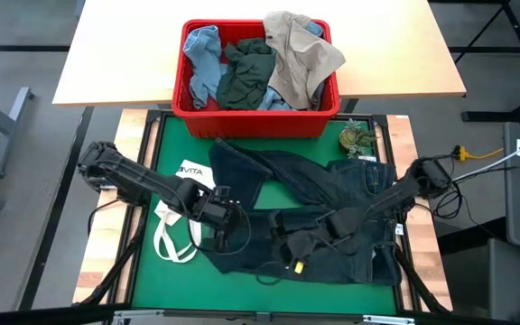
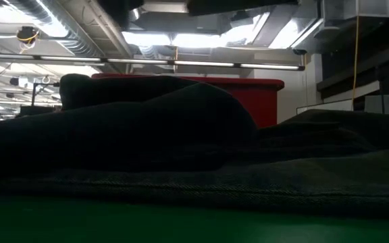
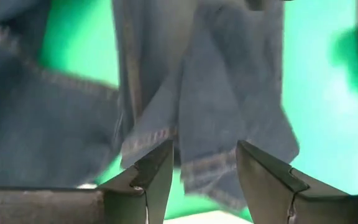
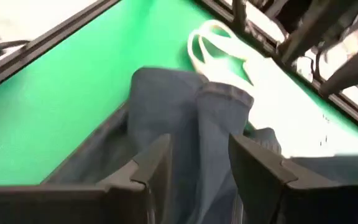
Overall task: Fold laundry
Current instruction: Fold the dark blue pants
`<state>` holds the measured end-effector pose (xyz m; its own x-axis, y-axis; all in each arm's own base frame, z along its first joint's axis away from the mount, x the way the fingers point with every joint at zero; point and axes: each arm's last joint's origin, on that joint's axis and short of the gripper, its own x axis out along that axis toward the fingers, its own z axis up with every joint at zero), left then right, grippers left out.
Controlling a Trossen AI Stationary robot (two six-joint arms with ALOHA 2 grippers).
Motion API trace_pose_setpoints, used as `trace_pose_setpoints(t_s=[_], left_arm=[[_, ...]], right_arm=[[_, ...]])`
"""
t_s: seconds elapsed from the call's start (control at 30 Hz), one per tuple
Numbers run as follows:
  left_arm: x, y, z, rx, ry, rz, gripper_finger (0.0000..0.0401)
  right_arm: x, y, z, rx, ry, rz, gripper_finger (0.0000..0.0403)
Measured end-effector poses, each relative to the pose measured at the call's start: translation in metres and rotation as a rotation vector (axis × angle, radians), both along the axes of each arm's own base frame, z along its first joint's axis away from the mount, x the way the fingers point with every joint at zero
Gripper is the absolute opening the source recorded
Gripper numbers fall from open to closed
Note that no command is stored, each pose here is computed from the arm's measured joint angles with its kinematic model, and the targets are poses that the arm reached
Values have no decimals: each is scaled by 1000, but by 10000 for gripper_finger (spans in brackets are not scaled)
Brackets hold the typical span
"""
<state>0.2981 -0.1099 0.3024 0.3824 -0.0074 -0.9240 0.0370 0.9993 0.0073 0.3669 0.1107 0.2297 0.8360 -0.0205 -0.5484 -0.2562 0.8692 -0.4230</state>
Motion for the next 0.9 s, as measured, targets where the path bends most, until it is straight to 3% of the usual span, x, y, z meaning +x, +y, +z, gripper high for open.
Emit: trace_pose_setpoints(t_s=[0.13, 0.37, 0.57, 0.9], left_arm=[[-8, -2, 2, 33, 12, 57, 168], [-9, -4, 2, 53, 10, 53, 168], [-9, -4, 2, 69, 4, 59, 168], [-9, -4, 2, 69, 3, 59, 168]], right_arm=[[16, -4, -15, -29, -49, 18, 160], [34, -2, -35, -64, -143, 24, 160], [39, -3, -51, -155, -126, -26, 160], [40, -7, -67, -220, -67, -93, 160]])
